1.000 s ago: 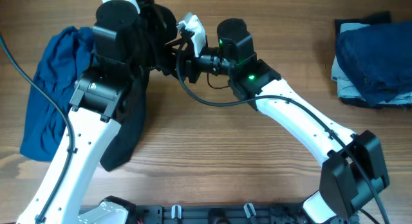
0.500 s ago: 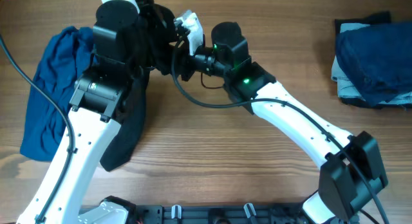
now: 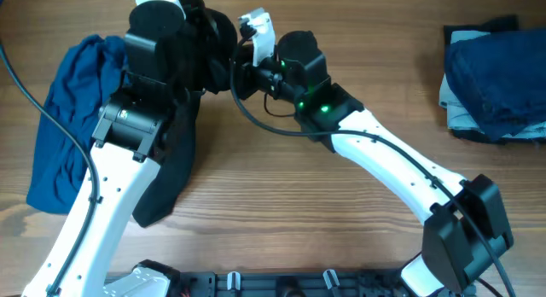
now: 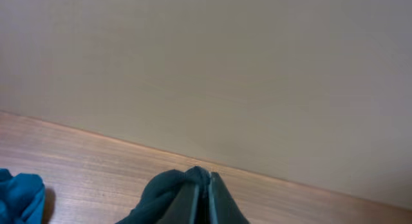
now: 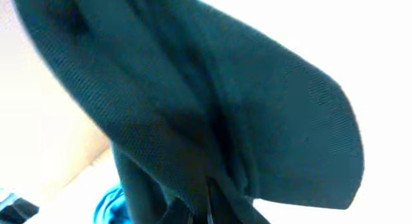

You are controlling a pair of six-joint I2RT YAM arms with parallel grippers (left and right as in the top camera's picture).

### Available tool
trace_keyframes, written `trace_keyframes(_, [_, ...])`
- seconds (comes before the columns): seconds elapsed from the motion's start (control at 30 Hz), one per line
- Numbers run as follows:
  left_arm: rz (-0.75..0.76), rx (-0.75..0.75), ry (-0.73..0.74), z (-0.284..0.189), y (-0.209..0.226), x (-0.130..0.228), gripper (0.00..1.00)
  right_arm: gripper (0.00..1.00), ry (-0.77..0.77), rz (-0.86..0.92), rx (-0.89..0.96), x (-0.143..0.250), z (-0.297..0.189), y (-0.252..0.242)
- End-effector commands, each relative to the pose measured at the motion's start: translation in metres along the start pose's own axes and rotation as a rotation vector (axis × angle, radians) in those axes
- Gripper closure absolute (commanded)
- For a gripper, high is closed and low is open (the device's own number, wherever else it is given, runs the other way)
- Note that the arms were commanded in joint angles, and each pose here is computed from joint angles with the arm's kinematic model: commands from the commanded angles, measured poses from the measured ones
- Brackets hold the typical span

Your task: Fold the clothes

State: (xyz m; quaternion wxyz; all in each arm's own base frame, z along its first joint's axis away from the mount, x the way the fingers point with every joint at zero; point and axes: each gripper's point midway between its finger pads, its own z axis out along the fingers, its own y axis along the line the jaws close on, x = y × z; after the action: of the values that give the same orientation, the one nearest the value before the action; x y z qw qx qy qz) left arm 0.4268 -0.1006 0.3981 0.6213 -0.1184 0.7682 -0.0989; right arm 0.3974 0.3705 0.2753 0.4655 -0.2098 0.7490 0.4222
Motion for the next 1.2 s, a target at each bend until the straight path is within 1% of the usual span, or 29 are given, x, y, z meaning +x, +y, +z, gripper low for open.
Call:
trace_keyframes(0.0, [-0.005, -0.016, -0.003, -0.004, 0.002, -0.002, 0.86, 0.96, -0.074, -0.008, 0.069, -0.032, -0.015, -0.020])
trace_keyframes(0.13, [0.015, -0.035, 0.047, -0.005, 0.007, 0.010, 0.69, 0.96, -0.073, 0.011, 0.153, -0.040, -0.032, -0.058])
trace_keyframes(0.27, [0.048, -0.054, 0.136, -0.007, 0.013, 0.031, 0.59, 0.96, -0.087, 0.048, 0.257, -0.050, -0.056, -0.103])
trace_keyframes(0.43, [0.081, -0.015, 0.286, -0.014, 0.012, 0.065, 0.53, 0.96, -0.099, 0.099, 0.370, -0.057, -0.088, -0.155])
trace_keyframes(0.6, [0.099, 0.049, 0.473, -0.029, 0.008, 0.104, 0.53, 0.96, -0.116, 0.148, 0.473, -0.062, -0.123, -0.201])
trace_keyframes(0.7, [0.098, 0.097, 0.574, -0.039, 0.002, 0.125, 0.48, 0.96, -0.139, 0.165, 0.521, -0.067, -0.143, -0.222])
trace_keyframes(0.77, [0.114, 0.117, 0.659, -0.045, -0.003, 0.147, 0.47, 0.96, -0.163, 0.184, 0.555, -0.072, -0.158, -0.237])
trace_keyframes(0.83, [0.136, 0.121, 0.702, -0.049, -0.007, 0.160, 0.48, 0.96, -0.171, 0.188, 0.570, -0.074, -0.164, -0.243])
trace_keyframes(0.87, [0.147, 0.123, 0.724, -0.050, -0.009, 0.167, 0.49, 0.96, -0.175, 0.190, 0.581, -0.074, -0.167, -0.247])
trace_keyframes(0.97, [0.197, 0.129, 0.813, -0.057, -0.018, 0.195, 0.59, 0.96, -0.183, 0.199, 0.634, -0.074, -0.178, -0.258])
trace_keyframes(1.13, [0.271, 0.079, 0.961, -0.072, -0.010, 0.232, 0.65, 0.96, -0.164, 0.204, 0.658, -0.069, -0.185, -0.265])
trace_keyframes(1.17, [0.268, 0.044, 0.986, -0.074, -0.005, 0.238, 0.66, 0.96, -0.157, 0.209, 0.662, -0.066, -0.185, -0.266])
